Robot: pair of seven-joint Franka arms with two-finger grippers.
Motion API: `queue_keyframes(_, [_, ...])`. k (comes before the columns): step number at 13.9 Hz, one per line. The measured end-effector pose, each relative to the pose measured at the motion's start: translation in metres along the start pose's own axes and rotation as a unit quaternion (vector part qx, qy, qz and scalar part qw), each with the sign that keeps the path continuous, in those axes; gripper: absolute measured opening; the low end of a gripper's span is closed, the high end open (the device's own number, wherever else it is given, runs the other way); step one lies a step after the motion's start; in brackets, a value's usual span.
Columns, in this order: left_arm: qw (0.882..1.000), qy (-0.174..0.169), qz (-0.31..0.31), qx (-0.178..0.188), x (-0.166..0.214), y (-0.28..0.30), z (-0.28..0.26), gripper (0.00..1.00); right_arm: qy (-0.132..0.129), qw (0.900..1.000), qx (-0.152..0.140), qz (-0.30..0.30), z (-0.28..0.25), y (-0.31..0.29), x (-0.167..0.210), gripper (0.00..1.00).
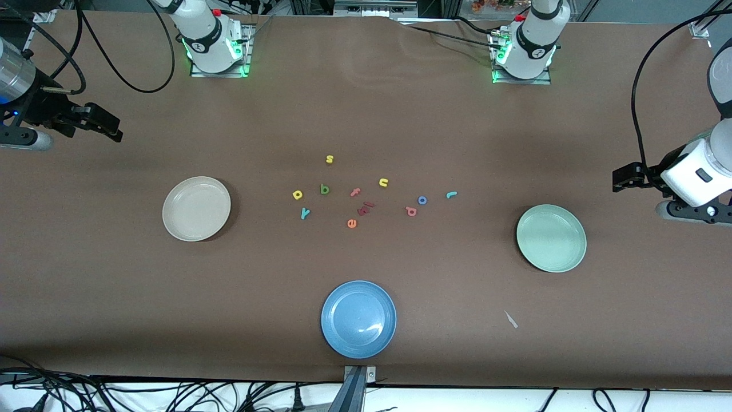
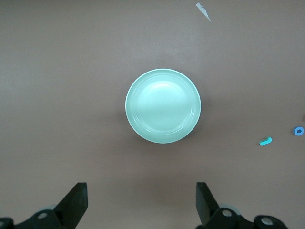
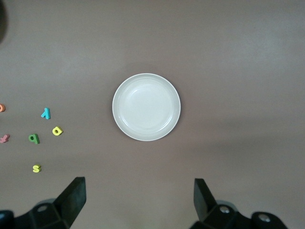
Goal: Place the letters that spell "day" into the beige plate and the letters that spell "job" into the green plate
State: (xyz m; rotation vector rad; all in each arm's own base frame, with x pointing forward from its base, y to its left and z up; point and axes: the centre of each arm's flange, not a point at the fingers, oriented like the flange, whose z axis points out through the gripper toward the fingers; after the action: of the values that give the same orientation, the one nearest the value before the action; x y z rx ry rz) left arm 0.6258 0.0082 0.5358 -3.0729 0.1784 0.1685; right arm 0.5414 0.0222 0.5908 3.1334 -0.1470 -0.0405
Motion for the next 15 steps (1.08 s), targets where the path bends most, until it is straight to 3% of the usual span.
queue_keyframes(15, [1.0, -0.004, 0.0, 0.0, 0.0017, -0.0001, 0.0043, 1.0, -0.01, 1.0, -0.002, 0.0, 0.003, 0.0004, -0.0011, 1.0])
